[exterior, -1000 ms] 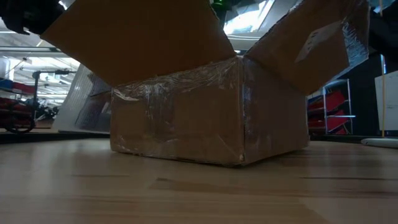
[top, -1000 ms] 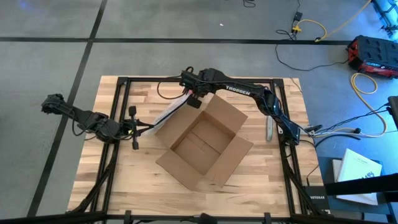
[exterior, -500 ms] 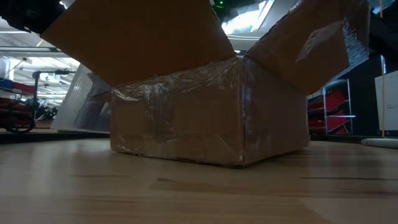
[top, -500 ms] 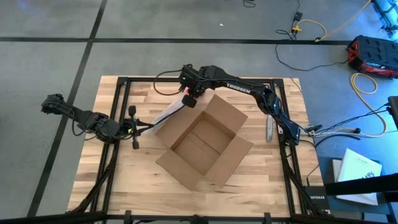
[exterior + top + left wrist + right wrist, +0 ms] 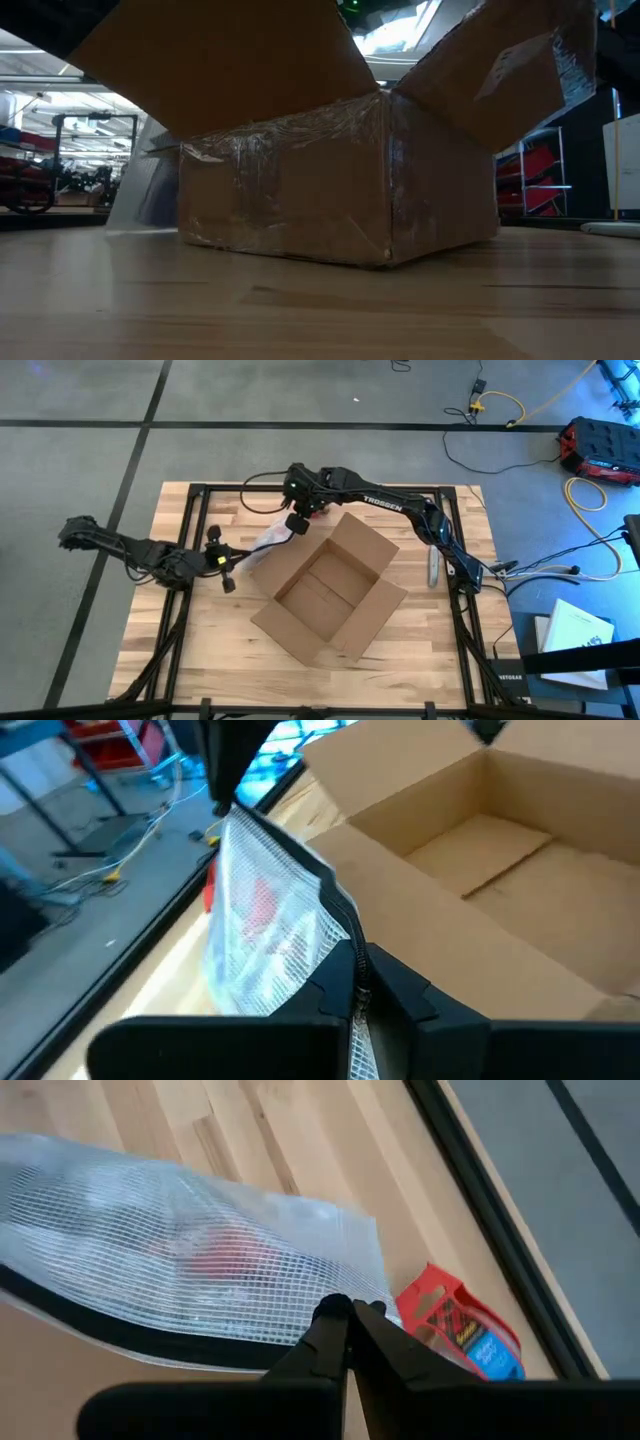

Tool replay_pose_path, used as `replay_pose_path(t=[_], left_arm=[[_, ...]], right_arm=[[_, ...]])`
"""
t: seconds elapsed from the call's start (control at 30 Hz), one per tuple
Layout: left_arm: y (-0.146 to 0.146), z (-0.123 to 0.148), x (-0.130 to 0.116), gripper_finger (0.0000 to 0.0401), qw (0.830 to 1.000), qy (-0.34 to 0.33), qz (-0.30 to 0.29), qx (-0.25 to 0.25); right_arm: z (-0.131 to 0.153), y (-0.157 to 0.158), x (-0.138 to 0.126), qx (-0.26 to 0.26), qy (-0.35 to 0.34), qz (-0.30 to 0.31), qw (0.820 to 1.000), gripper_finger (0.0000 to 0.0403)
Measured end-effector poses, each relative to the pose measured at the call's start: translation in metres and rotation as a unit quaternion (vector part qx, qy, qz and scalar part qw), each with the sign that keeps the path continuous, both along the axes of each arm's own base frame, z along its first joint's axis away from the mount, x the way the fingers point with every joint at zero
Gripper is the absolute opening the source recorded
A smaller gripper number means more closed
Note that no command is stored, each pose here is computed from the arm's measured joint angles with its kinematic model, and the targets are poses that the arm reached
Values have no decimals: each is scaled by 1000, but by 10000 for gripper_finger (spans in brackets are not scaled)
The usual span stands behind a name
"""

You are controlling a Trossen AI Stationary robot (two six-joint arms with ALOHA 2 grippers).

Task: Unpack boxes
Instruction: Move the transparent zip bag to the top left of the table

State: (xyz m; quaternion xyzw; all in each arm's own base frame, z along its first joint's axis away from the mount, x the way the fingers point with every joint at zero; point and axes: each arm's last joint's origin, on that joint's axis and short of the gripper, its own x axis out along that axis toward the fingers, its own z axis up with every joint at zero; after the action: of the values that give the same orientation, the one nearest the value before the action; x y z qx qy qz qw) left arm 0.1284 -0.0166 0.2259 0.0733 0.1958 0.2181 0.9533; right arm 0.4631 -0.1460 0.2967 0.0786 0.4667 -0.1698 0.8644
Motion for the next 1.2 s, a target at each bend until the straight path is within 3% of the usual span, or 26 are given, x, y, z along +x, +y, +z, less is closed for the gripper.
replay_pose_path(t=[0.23, 0.7, 0.87, 1.2], left_arm=[[10, 1, 0, 0, 998, 7, 58, 38], [26, -7, 11, 0, 988, -2, 152, -12], [33, -12, 14, 0, 978, -12, 207, -40], [46, -12, 12, 0, 964, -19, 261, -34]], right_arm=[[4, -7, -1, -3, -15, 13, 1000, 0], [8, -13, 4, 21, -68, 78, 994, 0], [8, -12, 5, 26, -77, 94, 992, 0], [8, -12, 6, 22, -79, 99, 992, 0]])
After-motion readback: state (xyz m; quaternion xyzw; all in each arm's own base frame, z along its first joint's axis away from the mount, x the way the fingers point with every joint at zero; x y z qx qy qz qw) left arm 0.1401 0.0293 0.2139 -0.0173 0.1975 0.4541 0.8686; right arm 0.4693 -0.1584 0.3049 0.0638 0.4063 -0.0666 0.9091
